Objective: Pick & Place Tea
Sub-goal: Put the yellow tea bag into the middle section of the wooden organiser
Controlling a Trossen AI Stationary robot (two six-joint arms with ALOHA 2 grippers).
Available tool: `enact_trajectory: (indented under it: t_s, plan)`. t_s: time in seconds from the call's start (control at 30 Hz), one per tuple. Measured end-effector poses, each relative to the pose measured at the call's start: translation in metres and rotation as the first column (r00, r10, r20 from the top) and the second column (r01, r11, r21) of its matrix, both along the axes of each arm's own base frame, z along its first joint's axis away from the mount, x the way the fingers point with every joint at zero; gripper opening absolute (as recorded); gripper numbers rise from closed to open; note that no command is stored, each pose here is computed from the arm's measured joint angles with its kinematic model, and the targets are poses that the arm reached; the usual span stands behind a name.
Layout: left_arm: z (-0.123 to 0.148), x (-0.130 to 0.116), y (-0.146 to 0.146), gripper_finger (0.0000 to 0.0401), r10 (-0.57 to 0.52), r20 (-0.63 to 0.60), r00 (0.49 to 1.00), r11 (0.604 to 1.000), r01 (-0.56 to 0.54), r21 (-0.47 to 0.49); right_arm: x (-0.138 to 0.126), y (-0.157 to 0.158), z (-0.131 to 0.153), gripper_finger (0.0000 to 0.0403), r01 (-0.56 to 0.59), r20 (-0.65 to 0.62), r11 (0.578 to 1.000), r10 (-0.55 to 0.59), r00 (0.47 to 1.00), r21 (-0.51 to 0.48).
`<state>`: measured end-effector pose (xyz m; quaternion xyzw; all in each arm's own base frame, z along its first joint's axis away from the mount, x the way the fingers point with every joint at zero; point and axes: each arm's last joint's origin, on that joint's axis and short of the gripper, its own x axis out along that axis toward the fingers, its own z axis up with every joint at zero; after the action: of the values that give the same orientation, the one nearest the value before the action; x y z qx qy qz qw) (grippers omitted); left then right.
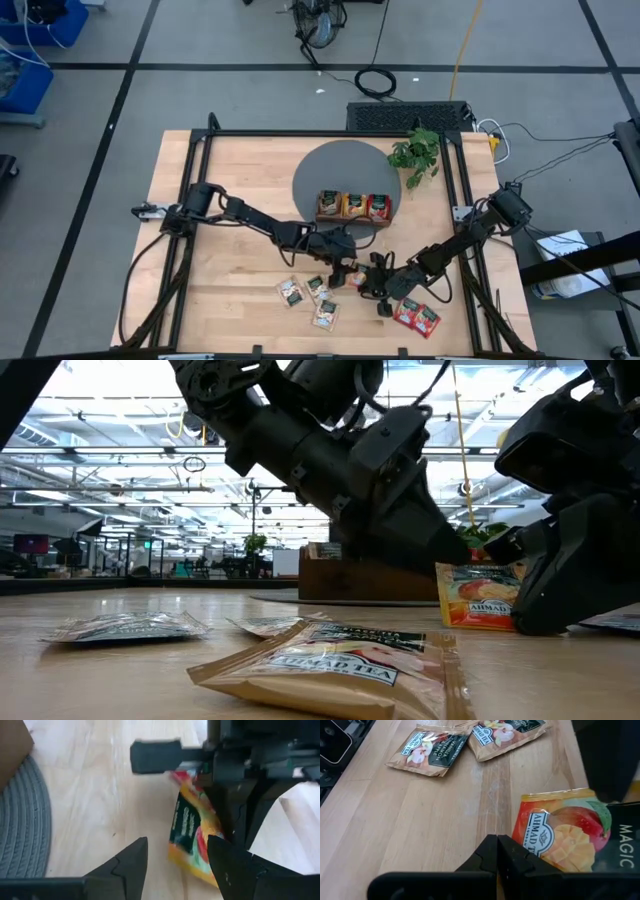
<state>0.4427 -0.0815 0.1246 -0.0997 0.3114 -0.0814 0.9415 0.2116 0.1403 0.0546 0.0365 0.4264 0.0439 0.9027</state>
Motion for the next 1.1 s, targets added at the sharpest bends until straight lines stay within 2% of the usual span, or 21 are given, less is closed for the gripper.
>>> enact_trajectory:
  t_s: [0.33,0.47,0.63,0.83,1.0,1.1]
  plan:
    - [-0.019,0.004,0.003,0.0204,0.0,-0.005,1.0,1.0,0.0,-0.011,-0.004,-0.003,-0.002,0.0,0.014,0.001,1.0,-0.014,1.0,0.011]
    - [-0.019,0.006,0.001,0.0198,-0.055,0.02,0.998,0.997,0.056,-0.053,-0.004,-0.003,-0.002,0.0,0.013,0.002,1.0,-0.013,1.0,0.01]
    - [-0.016,0.006,-0.003,0.014,-0.072,0.037,0.997,0.995,0.075,-0.063,-0.004,-0.003,-0.002,0.0,0.015,0.002,1.0,-0.015,1.0,0.011]
    - [-0.016,0.005,-0.006,0.0019,-0.069,0.031,0.997,0.994,0.071,-0.081,-0.004,-0.003,-0.002,0.0,0.016,0.002,1.0,-0.016,1.0,0.011]
    - [-0.016,0.004,-0.012,0.0013,-0.087,0.038,0.995,0.993,0.09,-0.079,-0.004,-0.003,-0.001,0.0,0.008,0.015,1.0,-0.008,1.0,0.012]
    - [-0.014,0.003,-0.019,0.0006,-0.109,0.059,0.992,0.991,0.113,-0.065,-0.003,0.001,0.005,0.0,-0.022,0.069,1.0,0.022,0.997,0.01]
